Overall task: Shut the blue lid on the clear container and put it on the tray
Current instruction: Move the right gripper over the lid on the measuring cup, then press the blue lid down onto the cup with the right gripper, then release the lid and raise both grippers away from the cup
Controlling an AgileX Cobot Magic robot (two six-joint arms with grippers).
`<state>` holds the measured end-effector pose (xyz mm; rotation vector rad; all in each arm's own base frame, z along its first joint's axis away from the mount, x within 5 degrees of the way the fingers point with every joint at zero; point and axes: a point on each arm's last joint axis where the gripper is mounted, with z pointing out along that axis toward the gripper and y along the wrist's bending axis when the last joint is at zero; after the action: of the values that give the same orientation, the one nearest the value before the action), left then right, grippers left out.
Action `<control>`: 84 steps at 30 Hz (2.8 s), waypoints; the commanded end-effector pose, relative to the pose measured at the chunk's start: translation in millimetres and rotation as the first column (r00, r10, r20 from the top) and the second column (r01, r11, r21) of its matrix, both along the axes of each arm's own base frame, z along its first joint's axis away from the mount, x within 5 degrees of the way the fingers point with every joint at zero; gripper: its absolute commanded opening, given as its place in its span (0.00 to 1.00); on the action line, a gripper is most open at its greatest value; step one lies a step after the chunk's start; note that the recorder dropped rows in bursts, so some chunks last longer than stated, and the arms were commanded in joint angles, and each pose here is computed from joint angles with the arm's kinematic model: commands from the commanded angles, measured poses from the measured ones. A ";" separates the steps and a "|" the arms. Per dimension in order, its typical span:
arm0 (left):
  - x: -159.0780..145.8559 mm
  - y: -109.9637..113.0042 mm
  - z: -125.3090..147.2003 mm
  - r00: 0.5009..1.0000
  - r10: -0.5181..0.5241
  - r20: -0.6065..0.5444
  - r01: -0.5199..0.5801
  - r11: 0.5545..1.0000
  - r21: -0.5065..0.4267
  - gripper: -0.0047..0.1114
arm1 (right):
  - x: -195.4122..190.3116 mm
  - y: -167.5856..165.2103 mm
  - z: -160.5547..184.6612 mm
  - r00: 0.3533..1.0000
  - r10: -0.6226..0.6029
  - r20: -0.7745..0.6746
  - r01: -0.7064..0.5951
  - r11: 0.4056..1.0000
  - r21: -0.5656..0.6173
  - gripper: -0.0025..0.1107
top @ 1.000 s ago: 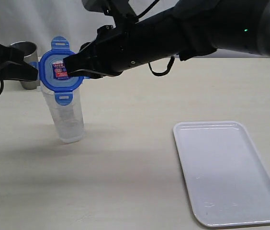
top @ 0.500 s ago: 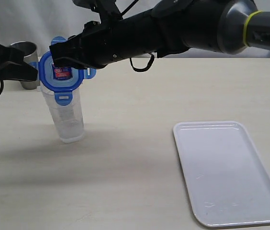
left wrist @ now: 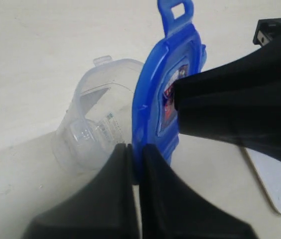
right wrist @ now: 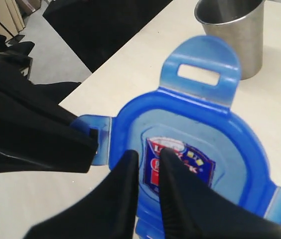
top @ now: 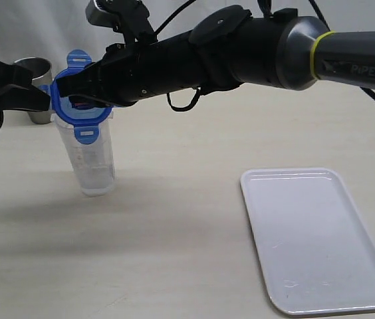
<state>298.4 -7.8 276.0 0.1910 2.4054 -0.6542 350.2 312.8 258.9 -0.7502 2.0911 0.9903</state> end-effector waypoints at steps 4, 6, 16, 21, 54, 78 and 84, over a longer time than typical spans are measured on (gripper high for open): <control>-1.2 0.9 -0.7 1.000 -0.004 -0.001 0.004 1.000 0.016 0.04 | 1.5 0.4 0.6 1.000 -0.005 0.022 0.005 1.000 -0.007 0.16; -1.2 0.9 -0.7 1.000 -0.004 -0.001 0.004 1.000 0.016 0.04 | 1.7 0.3 0.6 1.000 -0.007 0.024 0.007 1.000 -0.008 0.16; -2.2 1.3 -4.8 1.000 -0.004 -0.013 0.005 1.000 0.024 0.04 | 4.3 -1.3 0.0 0.998 -0.029 0.049 0.030 0.999 -0.027 0.16; -2.7 1.3 -5.2 1.000 0.005 -0.028 -0.005 1.000 0.016 0.04 | 4.3 -1.3 0.0 0.998 -0.029 0.049 0.030 0.999 -0.027 0.16; 0.9 4.6 -5.3 0.995 0.093 -0.038 -0.093 0.996 0.000 0.37 | 11.3 -0.9 -13.2 0.996 -0.072 0.046 0.074 0.996 -0.048 0.16; 10.6 14.8 -1.3 0.986 0.078 0.144 -0.100 0.983 0.152 0.20 | -4.6 -19.2 48.4 0.984 -0.048 0.172 0.053 0.998 -0.023 0.16; 2.7 14.0 10.4 0.980 0.004 0.201 -0.048 0.975 0.215 0.04 | 12.2 -57.4 50.8 0.980 -0.188 0.069 0.194 0.977 -0.090 0.16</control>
<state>306.8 5.9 277.6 0.2535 2.3061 -0.3745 352.2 276.0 312.4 -0.6651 2.0394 0.8138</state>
